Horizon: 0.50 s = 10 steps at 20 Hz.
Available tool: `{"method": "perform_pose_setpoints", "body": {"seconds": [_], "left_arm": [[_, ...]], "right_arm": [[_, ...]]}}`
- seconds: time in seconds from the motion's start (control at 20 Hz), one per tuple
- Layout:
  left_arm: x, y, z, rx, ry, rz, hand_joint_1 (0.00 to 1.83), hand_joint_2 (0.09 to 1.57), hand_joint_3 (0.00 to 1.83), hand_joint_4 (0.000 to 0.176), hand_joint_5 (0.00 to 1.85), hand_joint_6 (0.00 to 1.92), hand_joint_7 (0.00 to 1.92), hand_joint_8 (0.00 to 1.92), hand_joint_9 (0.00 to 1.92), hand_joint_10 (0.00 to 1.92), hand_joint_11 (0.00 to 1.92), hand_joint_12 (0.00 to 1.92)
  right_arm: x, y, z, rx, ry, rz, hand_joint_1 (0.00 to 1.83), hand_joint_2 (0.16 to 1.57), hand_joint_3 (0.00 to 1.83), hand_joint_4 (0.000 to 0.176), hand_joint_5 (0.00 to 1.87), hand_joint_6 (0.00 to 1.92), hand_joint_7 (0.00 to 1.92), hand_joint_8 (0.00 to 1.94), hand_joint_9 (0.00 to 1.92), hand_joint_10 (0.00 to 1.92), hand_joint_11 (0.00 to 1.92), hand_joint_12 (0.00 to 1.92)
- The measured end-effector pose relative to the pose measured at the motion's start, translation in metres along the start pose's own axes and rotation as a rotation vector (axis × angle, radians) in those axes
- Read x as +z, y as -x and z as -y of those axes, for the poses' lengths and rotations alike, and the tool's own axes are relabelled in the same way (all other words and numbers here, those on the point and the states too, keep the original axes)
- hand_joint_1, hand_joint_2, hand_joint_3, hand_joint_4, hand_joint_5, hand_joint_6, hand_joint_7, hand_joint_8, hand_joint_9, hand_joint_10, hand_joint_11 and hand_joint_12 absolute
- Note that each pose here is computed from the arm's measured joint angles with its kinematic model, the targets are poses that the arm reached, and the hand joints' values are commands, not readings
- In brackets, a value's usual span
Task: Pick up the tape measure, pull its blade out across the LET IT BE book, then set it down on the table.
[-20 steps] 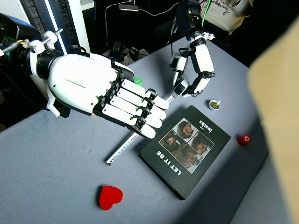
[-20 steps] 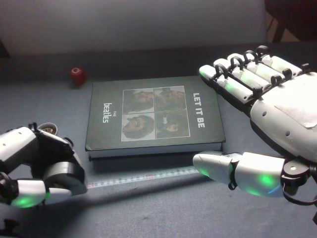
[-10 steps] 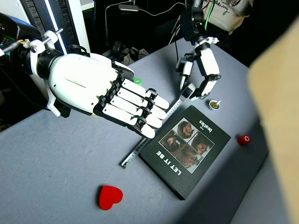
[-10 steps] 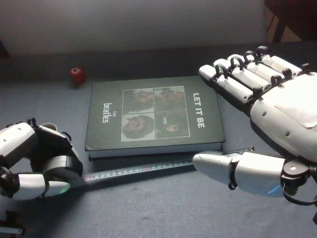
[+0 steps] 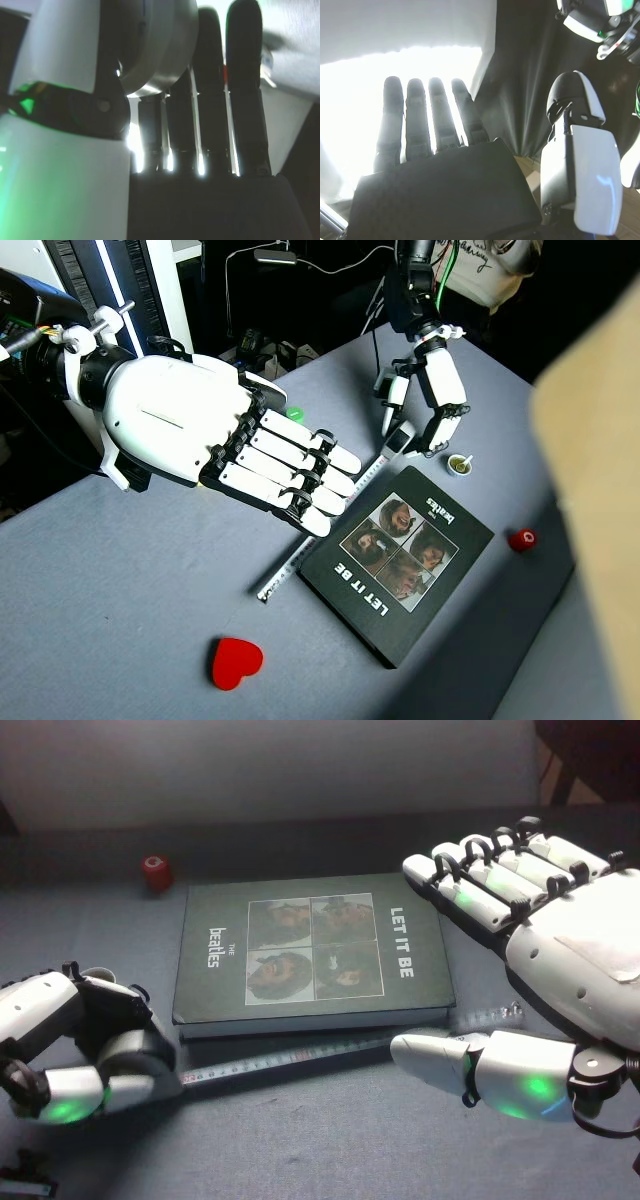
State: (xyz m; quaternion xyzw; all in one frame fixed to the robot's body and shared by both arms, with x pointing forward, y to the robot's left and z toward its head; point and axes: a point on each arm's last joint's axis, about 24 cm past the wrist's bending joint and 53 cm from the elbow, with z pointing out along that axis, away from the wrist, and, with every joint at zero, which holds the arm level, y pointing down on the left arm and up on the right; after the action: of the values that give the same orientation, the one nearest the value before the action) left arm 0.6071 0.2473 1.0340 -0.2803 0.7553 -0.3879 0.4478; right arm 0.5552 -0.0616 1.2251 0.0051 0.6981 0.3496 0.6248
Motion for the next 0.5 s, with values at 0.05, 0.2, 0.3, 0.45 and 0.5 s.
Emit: {"method": "perform_pose_setpoints", "body": {"seconds": [0.05,0.2,0.3,0.45,0.5], "left_arm": [[0.000,0.001,0.001,-0.001,-0.002,0.002,0.81,1.06,0.00,0.000,0.81,0.02,0.87,0.01,0.86,0.00,0.62,0.63],[0.001,0.000,0.004,-0.008,-0.009,0.005,0.62,1.09,0.01,0.000,0.68,0.00,0.72,0.00,0.68,0.00,0.47,0.56],[0.002,0.000,0.007,-0.008,-0.017,0.007,0.58,1.08,0.00,0.000,0.67,0.00,0.71,0.00,0.66,0.00,0.46,0.55],[0.001,0.003,0.012,-0.001,-0.021,0.004,0.55,1.08,0.00,0.000,0.65,0.00,0.72,0.00,0.67,0.00,0.45,0.54],[0.001,0.007,0.013,0.003,-0.020,0.009,0.55,1.09,0.01,0.000,0.65,0.00,0.73,0.01,0.68,0.01,0.44,0.54]], "right_arm": [[0.000,0.000,0.000,0.000,0.001,0.000,0.04,1.06,0.00,0.004,0.01,0.00,0.05,0.00,0.08,0.01,0.00,0.47],[0.000,0.000,0.000,-0.001,0.001,0.001,0.04,1.06,0.00,0.005,0.00,0.00,0.04,0.00,0.08,0.00,0.00,0.39],[0.000,0.000,-0.001,-0.003,0.004,0.002,0.04,1.06,0.00,0.005,0.00,0.00,0.04,0.00,0.07,0.00,0.00,0.37],[0.000,0.000,-0.001,-0.003,0.004,0.002,0.04,1.06,0.00,0.005,0.00,0.00,0.04,0.00,0.07,0.00,0.00,0.37],[0.000,0.000,-0.001,-0.003,0.003,0.002,0.03,1.06,0.00,0.005,0.00,0.00,0.04,0.00,0.07,0.00,0.00,0.37]]}}
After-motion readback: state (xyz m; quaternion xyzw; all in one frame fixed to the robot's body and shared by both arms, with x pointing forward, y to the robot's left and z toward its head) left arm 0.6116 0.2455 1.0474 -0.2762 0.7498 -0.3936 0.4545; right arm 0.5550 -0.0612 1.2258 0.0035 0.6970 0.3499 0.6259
